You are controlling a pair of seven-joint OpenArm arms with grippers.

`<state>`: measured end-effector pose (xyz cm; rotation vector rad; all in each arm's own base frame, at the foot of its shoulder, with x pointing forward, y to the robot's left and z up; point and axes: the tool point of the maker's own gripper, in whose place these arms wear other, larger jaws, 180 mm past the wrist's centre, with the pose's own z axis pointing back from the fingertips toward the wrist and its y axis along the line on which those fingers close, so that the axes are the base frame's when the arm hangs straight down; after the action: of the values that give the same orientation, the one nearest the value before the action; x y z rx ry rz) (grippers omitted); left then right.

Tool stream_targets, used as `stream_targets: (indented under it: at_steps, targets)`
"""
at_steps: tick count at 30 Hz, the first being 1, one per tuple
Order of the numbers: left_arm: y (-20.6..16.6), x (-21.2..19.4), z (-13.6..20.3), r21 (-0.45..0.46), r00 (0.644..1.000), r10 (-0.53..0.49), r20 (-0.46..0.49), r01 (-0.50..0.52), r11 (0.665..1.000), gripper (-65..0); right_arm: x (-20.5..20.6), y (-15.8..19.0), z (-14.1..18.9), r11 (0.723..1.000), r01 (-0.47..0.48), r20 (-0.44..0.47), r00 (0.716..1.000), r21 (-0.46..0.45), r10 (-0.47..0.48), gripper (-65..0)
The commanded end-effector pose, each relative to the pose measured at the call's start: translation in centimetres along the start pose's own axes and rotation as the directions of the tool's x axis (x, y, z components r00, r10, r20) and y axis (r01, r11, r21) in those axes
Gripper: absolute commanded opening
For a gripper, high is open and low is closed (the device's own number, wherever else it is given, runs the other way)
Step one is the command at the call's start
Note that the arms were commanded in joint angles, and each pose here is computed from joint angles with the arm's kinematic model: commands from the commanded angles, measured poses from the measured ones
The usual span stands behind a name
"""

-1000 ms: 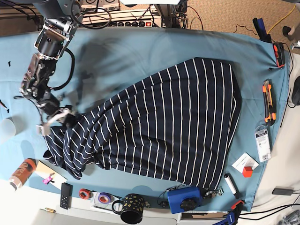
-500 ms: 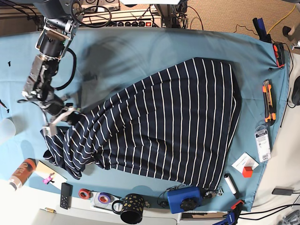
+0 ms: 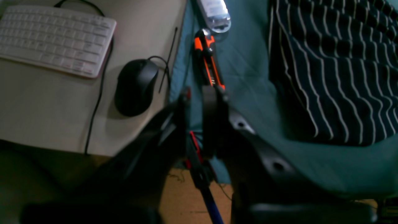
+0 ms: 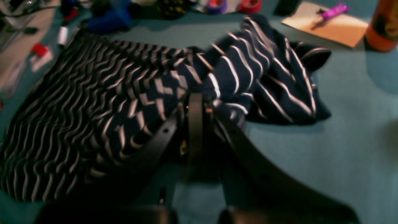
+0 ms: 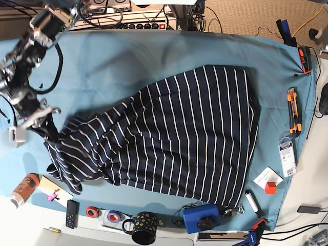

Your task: Layout the t-shirt on the table in an organized manner, then fold the t-shirt properly

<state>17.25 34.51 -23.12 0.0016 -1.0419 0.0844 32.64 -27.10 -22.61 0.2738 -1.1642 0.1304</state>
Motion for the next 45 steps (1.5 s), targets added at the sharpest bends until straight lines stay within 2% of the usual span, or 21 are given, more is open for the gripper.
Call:
stream_targets:
  at_steps: [1, 4, 7, 11, 17, 19, 22, 23, 26, 27, 30, 33, 35, 37, 39, 41, 45]
  targets:
    - [-0.1, 1.4, 0.3, -0.005, 0.999, -0.028, 0.042, 0.028, 1.0, -59.0, 2.1, 0.5, 1.1, 0.999, -0.043, 0.064, 0.997, 0.006, 0.042, -65.0]
    - [-0.1, 1.3, 0.3, -0.005, 0.999, -0.028, 0.039, 0.028, 1.0, -59.0, 2.7, 1.9, 3.6, 0.995, -0.101, 0.08, 0.992, 0.004, 0.1, -65.0]
    - [-0.1, 1.3, 0.3, -0.005, 0.999, -0.028, 0.04, 0.028, 1.0, -59.0, 3.6, 2.0, 5.9, 0.988, -0.147, 0.108, 0.982, -0.051, 0.152, -65.0]
    - [-0.1, 1.3, 0.3, -0.005, 0.999, -0.028, 0.041, 0.028, 1.0, -59.0, 3.6, 0.7, 6.3, 0.985, -0.137, 0.114, 0.982, -0.102, 0.148, -65.0]
    - [-0.1, 1.4, 0.3, -0.005, 0.999, -0.028, 0.042, 0.028, 1.0, -59.0, 0.7, -2.1, 2.6, 0.98, -0.111, 0.068, 0.99, -0.162, 0.123, -65.0]
    - [-0.1, 1.4, 0.3, -0.005, 0.999, -0.028, 0.041, 0.028, 1.0, -59.0, -0.8, -2.6, 0.5, 0.981, -0.113, 0.038, 0.992, -0.16, 0.121, -65.0]
    - [-0.1, 1.3, 0.3, -0.005, 0.999, -0.029, 0.039, 0.029, 1.0, -59.0, -3.4, -2.3, -2.5, 0.987, -0.109, -0.054, 0.993, -0.117, 0.103, -65.0]
    - [-0.1, 1.3, 0.3, -0.005, 0.999, -0.028, 0.039, 0.028, 1.0, -59.0, -4.1, -1.8, -3.2, 0.99, -0.105, -0.085, 0.992, -0.095, 0.097, -61.6]
    - [-0.1, 1.3, 0.3, -0.005, 0.999, -0.028, 0.04, 0.028, 1.0, -59.0, -5.0, -0.4, -4.3, 0.992, -0.121, -0.135, 0.984, -0.042, 0.114, -41.3]
    - [-0.1, 1.3, 0.3, -0.005, 0.999, -0.028, 0.039, 0.028, 1.0, -59.0, -4.9, -0.1, -4.5, 0.992, -0.125, -0.135, 0.984, -0.033, 0.12, -38.7]
    - [-0.1, 1.3, 0.3, -0.005, 0.999, -0.028, 0.039, 0.028, 1.0, -59.0, -3.8, 0.4, -4.1, 0.996, -0.087, -0.115, 0.989, 0.022, 0.089, -38.6]
    - [-0.1, 1.3, 0.3, -0.005, 0.999, -0.028, 0.039, 0.028, 1.0, -59.0, -1.6, 0.9, -2.4, 0.996, -0.047, -0.078, 0.996, 0.083, 0.053, -38.6]
    - [-0.1, 1.3, 0.3, -0.005, 0.999, -0.028, 0.039, 0.028, 1.0, -59.0, 0.2, -0.1, -0.7, 0.998, -0.049, -0.021, 0.999, 0.041, 0.05, -38.7]
    - [-0.1, 1.3, 0.3, -0.005, 0.999, -0.028, 0.038, 0.029, 1.0, -59.0, 1.5, -2.1, 1.4, 0.998, -0.046, 0.024, 0.999, -0.039, 0.047, -38.7]
    - [-0.1, 1.3, 0.3, -0.005, 0.999, -0.028, 0.038, 0.028, 1.0, -59.0, 1.5, -4.4, 3.2, 0.993, -0.018, 0.034, 0.999, -0.118, 0.022, -38.7]
    - [-0.1, 1.3, 0.3, -0.005, 0.999, -0.029, 0.039, 0.029, 1.0, -59.0, 0.0, -6.0, 4.1, 0.985, 0.007, -0.022, 1.0, -0.171, -0.011, -38.8]
    - [-0.1, 1.3, 0.3, -0.005, 0.999, -0.028, 0.039, 0.028, 1.0, -59.0, -4.7, -7.2, 3.6, 0.98, 0.057, -0.152, 0.985, -0.192, -0.087, -38.8]
